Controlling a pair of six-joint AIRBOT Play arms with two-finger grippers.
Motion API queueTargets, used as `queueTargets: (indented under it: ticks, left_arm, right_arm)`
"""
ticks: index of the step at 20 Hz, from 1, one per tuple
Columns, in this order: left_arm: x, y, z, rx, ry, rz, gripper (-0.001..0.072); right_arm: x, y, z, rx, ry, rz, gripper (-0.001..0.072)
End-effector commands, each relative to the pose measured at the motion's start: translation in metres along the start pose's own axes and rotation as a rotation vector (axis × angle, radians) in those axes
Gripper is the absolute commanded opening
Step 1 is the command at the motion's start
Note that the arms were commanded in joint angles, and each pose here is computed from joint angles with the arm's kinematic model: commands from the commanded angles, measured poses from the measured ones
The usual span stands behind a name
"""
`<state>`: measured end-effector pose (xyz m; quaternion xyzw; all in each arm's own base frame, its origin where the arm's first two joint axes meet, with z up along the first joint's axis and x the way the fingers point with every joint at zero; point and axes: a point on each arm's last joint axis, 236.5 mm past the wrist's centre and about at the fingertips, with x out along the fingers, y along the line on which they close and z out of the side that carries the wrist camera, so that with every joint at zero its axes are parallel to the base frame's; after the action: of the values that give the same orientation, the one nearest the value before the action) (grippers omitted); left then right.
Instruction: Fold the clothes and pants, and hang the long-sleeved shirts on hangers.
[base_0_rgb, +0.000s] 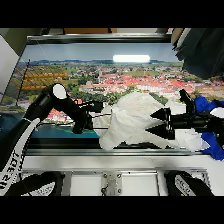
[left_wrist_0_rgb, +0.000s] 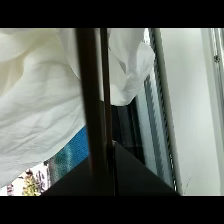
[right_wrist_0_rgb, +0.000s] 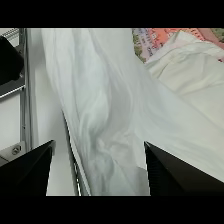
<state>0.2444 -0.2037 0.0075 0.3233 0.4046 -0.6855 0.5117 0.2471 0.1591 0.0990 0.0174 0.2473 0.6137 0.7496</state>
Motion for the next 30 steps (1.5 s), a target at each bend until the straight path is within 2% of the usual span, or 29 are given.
queueTargets:
  ticks: [1,17,18,19,20,30]
  left_arm:
    - [-0.0002,0.0003,0.0002,0.000,-0.001,0.001,0.0009]
    - [-0.0002,0.0002,-0.0002,0.000,0.001,0.000,0.0010]
    - [-0.0002,0.0003,-0.0002,0.000,0.001,0.001,0.0010]
    - [-0.0002,0.0003,-0.0002,0.000,0.001,0.001,0.0010]
    - [-0.0002,0.0003,-0.0002,0.000,0.001,0.001,0.0010]
    - [-0.0004,0.0015,-0.0023,-0.001,0.008,0.005,0.0010]
  right_arm:
    - [0.0003,0.0003,-0.0002,-0.016,0.000,0.002,0.0619]
    - [-0.0002,0.0016,0.0000,-0.015,-0.001,0.008,0.0615]
    - [-0.0002,0.0018,-0.0002,-0.014,-0.001,0.008,0.0492]
    - [-0.0002,0.0018,-0.0001,-0.014,-0.001,0.008,0.0218]
    - [-0.0002,0.0021,-0.0002,-0.015,-0.001,0.010,0.0018]
    - [-0.0002,0.0017,-0.0003,-0.041,-0.001,0.008,0.0009]
